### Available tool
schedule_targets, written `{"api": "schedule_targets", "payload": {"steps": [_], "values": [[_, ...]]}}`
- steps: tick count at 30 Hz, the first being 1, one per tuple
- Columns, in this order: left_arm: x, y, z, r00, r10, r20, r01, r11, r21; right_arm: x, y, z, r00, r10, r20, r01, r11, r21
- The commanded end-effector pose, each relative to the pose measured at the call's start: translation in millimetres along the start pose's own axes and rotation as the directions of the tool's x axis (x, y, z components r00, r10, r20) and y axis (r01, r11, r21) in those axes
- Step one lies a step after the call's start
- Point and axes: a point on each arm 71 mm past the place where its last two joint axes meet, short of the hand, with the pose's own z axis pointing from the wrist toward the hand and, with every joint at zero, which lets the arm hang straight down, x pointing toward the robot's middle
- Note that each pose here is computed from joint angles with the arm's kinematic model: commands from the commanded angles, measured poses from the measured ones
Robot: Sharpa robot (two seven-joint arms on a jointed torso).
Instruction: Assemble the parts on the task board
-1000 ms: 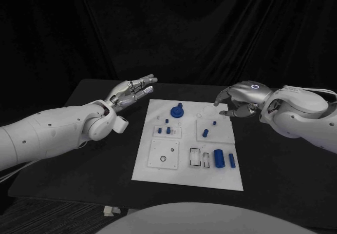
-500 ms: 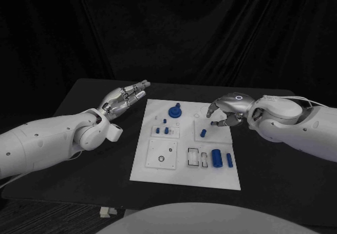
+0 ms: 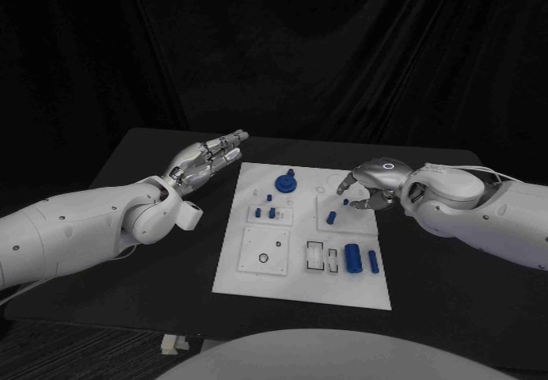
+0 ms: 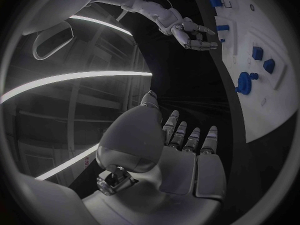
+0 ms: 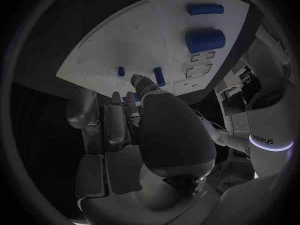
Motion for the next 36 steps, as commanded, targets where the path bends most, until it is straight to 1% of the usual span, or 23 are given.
{"api": "schedule_targets", "payload": {"steps": [1, 13, 26, 36], "values": [[1.1, -18.4, -1.0, 1.000, -0.020, -0.008, 0.021, 0.962, 0.273, 2.6, -5, 1.7, 1.000, -0.010, 0.017, 0.009, 0.999, 0.053], [2.7, -16.5, 1.3, 0.999, -0.033, -0.027, 0.039, 0.965, 0.261, 11.8, -7, 5.5, 1.000, -0.008, 0.013, 0.008, 0.998, 0.055], [3.2, -15.7, 1.0, 0.999, -0.040, -0.034, 0.048, 0.966, 0.253, 20.0, -9, 8.7, 1.000, -0.007, 0.005, 0.007, 0.999, 0.054], [3.7, -14.4, 1.1, 0.998, -0.050, -0.046, 0.060, 0.968, 0.242, 27.8, -7, 14.8, 1.000, -0.004, -0.010, 0.005, 0.999, 0.051]]}}
